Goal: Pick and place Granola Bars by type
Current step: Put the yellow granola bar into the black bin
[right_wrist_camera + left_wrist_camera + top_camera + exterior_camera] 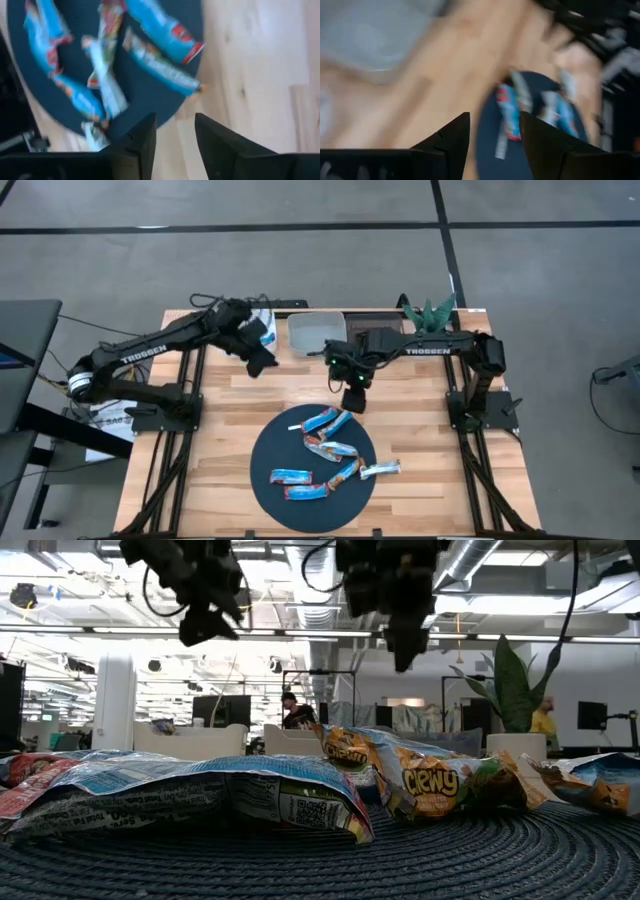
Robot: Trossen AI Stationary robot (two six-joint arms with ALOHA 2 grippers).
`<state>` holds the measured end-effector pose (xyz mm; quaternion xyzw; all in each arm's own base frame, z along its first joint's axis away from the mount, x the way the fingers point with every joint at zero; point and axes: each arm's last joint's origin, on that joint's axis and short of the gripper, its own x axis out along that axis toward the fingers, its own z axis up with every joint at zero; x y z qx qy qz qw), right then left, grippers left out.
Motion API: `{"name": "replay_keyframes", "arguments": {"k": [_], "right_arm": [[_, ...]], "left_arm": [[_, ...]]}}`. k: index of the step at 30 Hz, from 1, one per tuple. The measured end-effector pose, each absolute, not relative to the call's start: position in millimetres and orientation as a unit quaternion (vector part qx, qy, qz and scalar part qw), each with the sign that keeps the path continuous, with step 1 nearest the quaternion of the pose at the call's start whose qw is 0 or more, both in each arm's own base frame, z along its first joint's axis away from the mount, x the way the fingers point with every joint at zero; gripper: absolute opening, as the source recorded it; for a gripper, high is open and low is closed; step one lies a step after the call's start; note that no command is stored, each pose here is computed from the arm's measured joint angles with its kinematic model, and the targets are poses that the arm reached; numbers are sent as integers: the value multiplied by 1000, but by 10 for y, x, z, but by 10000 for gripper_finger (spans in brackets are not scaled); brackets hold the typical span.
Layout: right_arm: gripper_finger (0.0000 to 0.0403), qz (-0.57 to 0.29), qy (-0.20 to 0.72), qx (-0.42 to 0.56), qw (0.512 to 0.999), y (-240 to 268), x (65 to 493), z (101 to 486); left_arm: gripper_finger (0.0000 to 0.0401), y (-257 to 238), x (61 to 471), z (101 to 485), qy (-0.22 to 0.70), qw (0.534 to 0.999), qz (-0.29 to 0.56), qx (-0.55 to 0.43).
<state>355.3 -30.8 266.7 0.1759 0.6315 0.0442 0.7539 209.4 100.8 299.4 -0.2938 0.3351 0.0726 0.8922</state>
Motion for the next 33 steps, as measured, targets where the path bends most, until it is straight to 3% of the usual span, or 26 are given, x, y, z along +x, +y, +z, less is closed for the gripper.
{"name": "replay_keyframes", "arguments": {"k": [4,10,18,24,33], "right_arm": [[121,83,633,137,757,-130,3456,2764],[120,126,569,91,807,57,3136,3061],[120,114,471,125,866,147,2432,3115],[120,115,491,134,853,341,2032,2866],[122,137,518,57,842,802,1926,2655]], "left_arm": [[162,767,2221,3022,334,896,19,-291],[162,442,2393,3118,297,912,-28,-282],[162,126,2516,3261,237,925,-87,-284],[162,-50,2528,3258,249,913,-99,-309],[162,-266,2531,3240,239,921,-26,-306]]}}
